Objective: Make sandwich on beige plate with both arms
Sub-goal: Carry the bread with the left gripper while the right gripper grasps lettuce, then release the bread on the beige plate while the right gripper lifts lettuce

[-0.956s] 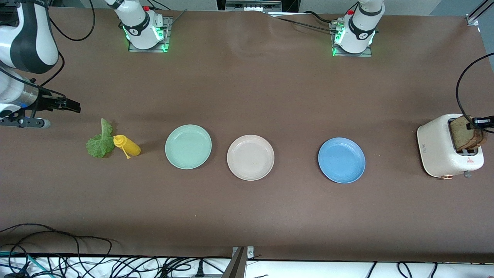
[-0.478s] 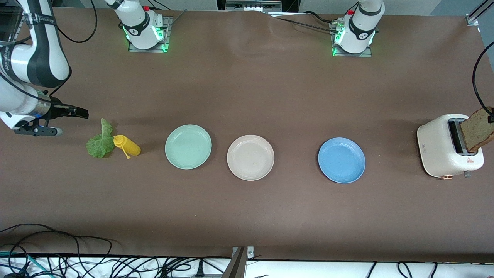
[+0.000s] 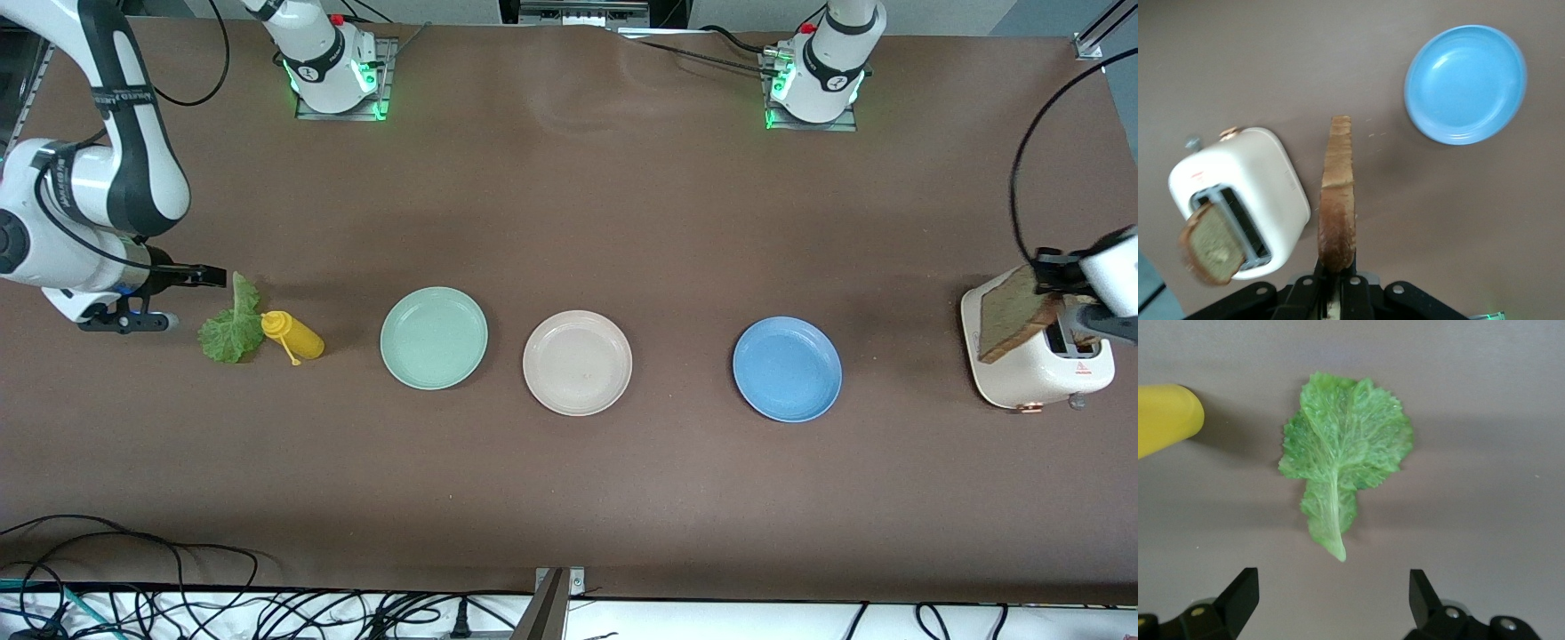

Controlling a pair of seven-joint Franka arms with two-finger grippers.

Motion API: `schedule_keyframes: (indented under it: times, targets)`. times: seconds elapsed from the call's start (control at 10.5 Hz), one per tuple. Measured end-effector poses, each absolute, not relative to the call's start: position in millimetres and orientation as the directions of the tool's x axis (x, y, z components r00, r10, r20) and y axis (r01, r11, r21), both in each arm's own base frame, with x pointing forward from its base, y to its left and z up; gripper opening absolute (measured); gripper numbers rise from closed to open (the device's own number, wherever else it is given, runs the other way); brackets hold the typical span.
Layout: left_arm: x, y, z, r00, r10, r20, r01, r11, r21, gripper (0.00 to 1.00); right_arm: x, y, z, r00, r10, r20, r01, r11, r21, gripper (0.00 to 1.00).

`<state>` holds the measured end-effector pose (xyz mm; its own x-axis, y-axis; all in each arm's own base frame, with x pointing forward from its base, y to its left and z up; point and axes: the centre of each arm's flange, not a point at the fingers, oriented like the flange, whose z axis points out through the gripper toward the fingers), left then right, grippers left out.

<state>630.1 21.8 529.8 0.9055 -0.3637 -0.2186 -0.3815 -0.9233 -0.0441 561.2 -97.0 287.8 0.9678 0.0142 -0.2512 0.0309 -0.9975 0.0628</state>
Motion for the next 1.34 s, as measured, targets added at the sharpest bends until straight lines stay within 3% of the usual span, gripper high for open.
schedule_keyframes:
  times: [0.38, 0.77, 0.96, 1.34]
  targets:
    - [630.4, -123.0, 477.0, 0.850, -0.472, -0.234, -0.440, -0.880, 0.177, 0.09, 561.7, -96.9, 251.0, 0.961, 0.014, -0.278, 0.030, -0.998, 0.052, 1.00]
    - [619.3, -268.1, 407.8, 0.866, -0.414, -0.281, -0.294, -0.876, 0.382, 0.09, 561.9, -101.4, 220.3, 0.959, 0.006, -0.283, 0.020, -0.999, 0.047, 1.00]
    - [630.7, -299.7, 369.5, 0.883, -0.374, -0.285, -0.162, -0.811, 0.562, 0.09, 560.5, -114.7, 206.4, 0.960, 0.006, -0.278, 0.019, -0.999, 0.043, 1.00]
    - [654.2, -323.5, 298.9, 0.923, -0.280, -0.264, 0.025, -0.642, 0.767, 0.09, 559.5, -120.1, 187.6, 0.962, -0.009, -0.273, -0.004, -1.000, 0.020, 1.00]
